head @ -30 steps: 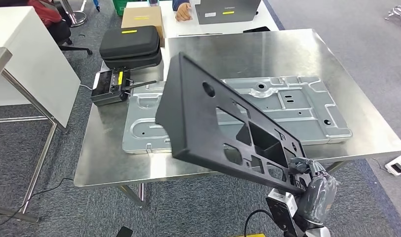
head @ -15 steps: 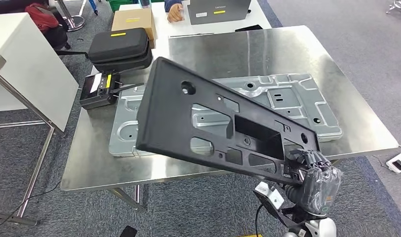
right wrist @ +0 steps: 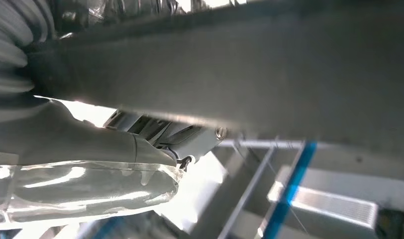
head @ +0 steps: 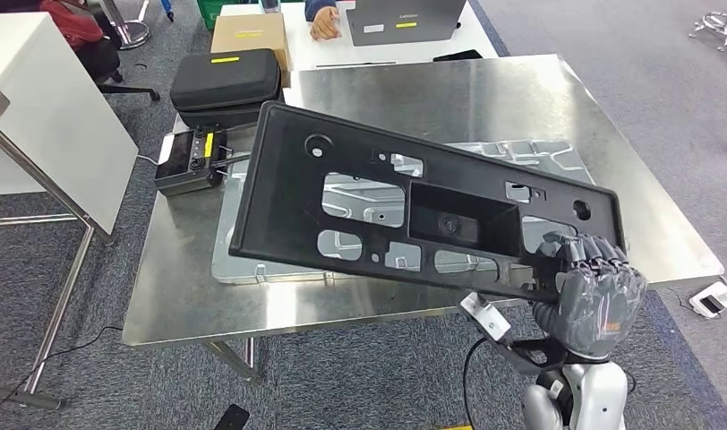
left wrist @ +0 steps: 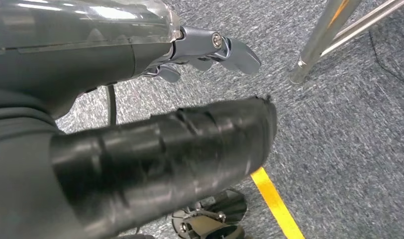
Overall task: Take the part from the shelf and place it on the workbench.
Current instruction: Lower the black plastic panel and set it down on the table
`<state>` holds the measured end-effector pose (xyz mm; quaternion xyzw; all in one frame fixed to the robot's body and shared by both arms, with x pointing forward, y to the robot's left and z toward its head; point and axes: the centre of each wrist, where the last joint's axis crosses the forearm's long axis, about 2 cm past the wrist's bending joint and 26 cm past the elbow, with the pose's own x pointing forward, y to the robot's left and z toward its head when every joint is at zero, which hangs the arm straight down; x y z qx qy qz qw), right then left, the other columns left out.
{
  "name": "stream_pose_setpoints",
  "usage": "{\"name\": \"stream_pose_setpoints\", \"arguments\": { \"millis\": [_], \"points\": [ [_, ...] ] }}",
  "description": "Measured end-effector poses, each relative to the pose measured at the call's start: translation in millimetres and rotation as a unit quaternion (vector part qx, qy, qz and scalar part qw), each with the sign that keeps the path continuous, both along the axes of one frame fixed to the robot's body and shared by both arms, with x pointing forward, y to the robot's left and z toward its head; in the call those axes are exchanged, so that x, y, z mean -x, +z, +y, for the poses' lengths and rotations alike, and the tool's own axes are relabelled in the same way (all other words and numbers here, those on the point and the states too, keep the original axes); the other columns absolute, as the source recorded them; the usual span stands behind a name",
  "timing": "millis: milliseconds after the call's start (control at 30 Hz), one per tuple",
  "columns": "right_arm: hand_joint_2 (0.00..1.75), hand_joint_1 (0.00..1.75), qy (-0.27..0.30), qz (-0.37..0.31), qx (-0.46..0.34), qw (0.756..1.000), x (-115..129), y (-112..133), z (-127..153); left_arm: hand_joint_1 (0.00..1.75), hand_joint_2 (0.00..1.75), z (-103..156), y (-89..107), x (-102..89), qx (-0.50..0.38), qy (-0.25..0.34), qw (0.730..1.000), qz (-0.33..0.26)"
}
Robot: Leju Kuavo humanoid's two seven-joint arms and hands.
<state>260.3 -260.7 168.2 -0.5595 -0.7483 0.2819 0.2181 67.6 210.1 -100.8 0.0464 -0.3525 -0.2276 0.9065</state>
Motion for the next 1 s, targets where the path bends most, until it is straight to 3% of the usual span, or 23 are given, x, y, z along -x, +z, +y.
{"name": "stream_pose_setpoints", "arguments": {
  "millis": [300, 667, 1000],
  "points": [
    [1.75, 1.69, -0.037, -0.005, 0.058, 0.998, -42, 18, -6, 0.0, 0.0, -4, 1.8, -7.6, 0.001, -0.018, 1.0, -0.002],
    [1.75, 1.7, -0.074, 0.058, 0.14, 0.986, -105, 30, -4, 0.0, 0.0, -6, 3.5, -15.0, 0.0, -0.045, 0.999, 0.002],
    [1.75, 1.69, -0.069, 0.117, 0.225, 0.965, -133, 14, 16, 0.0, 0.0, -11, 5.6, -22.3, 0.004, -0.064, 0.998, 0.0]
  ]
}}
